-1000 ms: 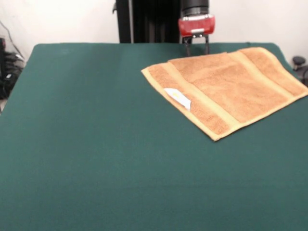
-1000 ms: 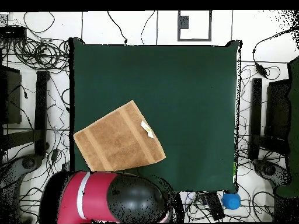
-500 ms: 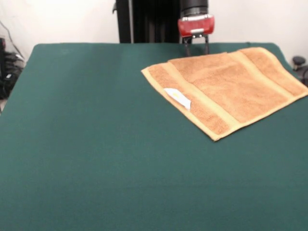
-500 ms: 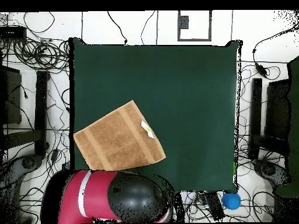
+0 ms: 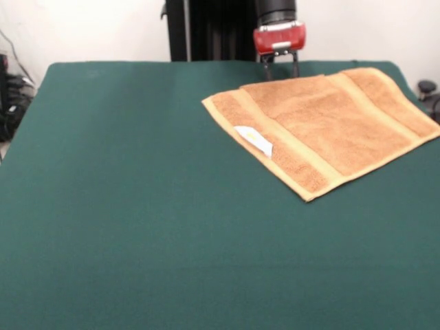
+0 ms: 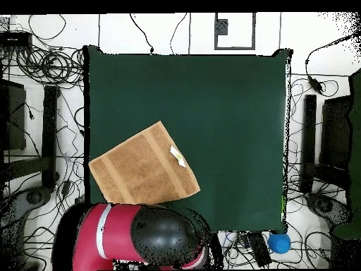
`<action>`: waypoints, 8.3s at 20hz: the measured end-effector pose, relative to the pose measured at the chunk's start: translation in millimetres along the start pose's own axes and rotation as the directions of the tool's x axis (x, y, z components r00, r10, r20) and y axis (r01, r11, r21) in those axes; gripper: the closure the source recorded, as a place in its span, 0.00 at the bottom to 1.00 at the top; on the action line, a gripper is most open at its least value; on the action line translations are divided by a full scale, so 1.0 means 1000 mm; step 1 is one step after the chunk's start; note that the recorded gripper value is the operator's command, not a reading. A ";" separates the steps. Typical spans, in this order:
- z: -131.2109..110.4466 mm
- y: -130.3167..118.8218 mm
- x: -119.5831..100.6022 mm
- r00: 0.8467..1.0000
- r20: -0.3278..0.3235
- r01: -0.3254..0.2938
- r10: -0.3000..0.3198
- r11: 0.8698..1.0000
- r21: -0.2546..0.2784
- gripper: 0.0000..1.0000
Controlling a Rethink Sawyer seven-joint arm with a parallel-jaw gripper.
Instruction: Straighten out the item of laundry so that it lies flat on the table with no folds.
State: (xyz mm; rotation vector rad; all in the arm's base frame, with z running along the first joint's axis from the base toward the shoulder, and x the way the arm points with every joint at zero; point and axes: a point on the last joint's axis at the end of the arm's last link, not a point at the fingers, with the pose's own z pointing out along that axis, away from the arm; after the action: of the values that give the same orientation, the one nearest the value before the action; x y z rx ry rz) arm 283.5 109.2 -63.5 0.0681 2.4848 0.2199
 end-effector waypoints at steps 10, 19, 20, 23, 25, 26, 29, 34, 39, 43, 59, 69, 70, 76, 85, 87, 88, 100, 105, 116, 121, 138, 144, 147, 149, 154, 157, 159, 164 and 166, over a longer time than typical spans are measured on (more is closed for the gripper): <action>0.003 -0.002 -0.003 1.000 0.014 0.018 -0.017 1.000 -0.022 0.00; 0.004 -0.005 -0.004 0.999 0.016 0.037 -0.036 0.998 -0.042 0.00; 0.004 -0.005 -0.004 0.999 0.016 0.038 -0.037 0.998 -0.044 0.00; 0.004 -0.006 -0.004 0.999 0.016 0.044 -0.043 0.998 -0.050 0.00; 0.004 -0.006 -0.004 0.999 0.016 0.048 -0.047 0.997 -0.054 0.00; 0.005 -0.007 -0.004 0.998 0.018 0.053 -0.052 0.997 -0.062 0.00; 0.005 -0.008 -0.004 0.998 0.021 0.058 -0.057 0.996 -0.068 0.00; 0.005 -0.010 -0.004 0.997 0.028 0.071 -0.069 0.994 -0.083 0.00; 0.006 -0.011 -0.005 0.997 0.032 0.077 -0.074 0.993 -0.090 0.00; 0.006 -0.012 -0.006 0.997 0.027 0.069 -0.066 0.993 -0.098 0.00; 0.007 -0.024 -0.025 0.990 -0.102 -0.116 0.100 0.979 -0.167 0.00; 0.007 -0.025 -0.025 0.989 -0.103 -0.124 0.107 0.978 -0.169 0.00; 0.007 -0.025 -0.025 0.989 -0.103 -0.124 0.108 0.978 -0.169 0.00; 0.007 -0.026 -0.026 0.985 -0.109 -0.153 0.135 0.973 -0.175 0.00; 0.008 -0.031 -0.031 0.955 -0.147 -0.284 0.259 0.940 -0.187 0.00; 0.008 -0.031 -0.032 0.950 -0.154 -0.298 0.273 0.937 -0.183 0.00; 0.008 -0.031 -0.033 0.948 -0.157 -0.304 0.277 0.935 -0.181 0.00; 0.011 -0.025 -0.041 0.923 -0.199 -0.355 0.330 0.929 -0.105 0.00; 0.013 -0.021 -0.047 0.906 -0.228 -0.378 0.355 0.924 -0.062 0.00; 0.018 -0.018 -0.060 0.873 -0.306 -0.398 0.381 0.917 0.006 0.00; 0.018 -0.018 -0.062 0.869 -0.316 -0.398 0.380 0.917 0.011 0.00; 0.024 -0.019 -0.073 0.825 -0.387 -0.427 0.413 0.903 0.054 0.00; 0.027 -0.019 -0.079 0.793 -0.424 -0.446 0.437 0.891 0.084 0.00; 0.028 -0.019 -0.081 0.785 -0.433 -0.451 0.444 0.888 0.094 0.00; 0.028 -0.019 -0.081 0.781 -0.437 -0.453 0.447 0.886 0.098 0.00; 0.029 -0.020 -0.083 0.770 -0.447 -0.461 0.455 0.881 0.103 0.00; 0.030 -0.020 -0.083 0.766 -0.451 -0.466 0.459 0.879 0.103 0.00; 0.030 -0.021 -0.084 0.761 -0.455 -0.470 0.462 0.877 0.104 0.00; 0.032 -0.023 -0.088 0.728 -0.486 -0.495 0.483 0.861 0.115 0.00; 0.035 -0.025 -0.092 0.696 -0.514 -0.509 0.501 0.850 0.137 0.00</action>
State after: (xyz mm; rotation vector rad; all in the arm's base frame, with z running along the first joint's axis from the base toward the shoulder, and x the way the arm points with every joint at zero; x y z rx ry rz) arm 377.8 80.3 -40.1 0.8034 2.9677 0.5584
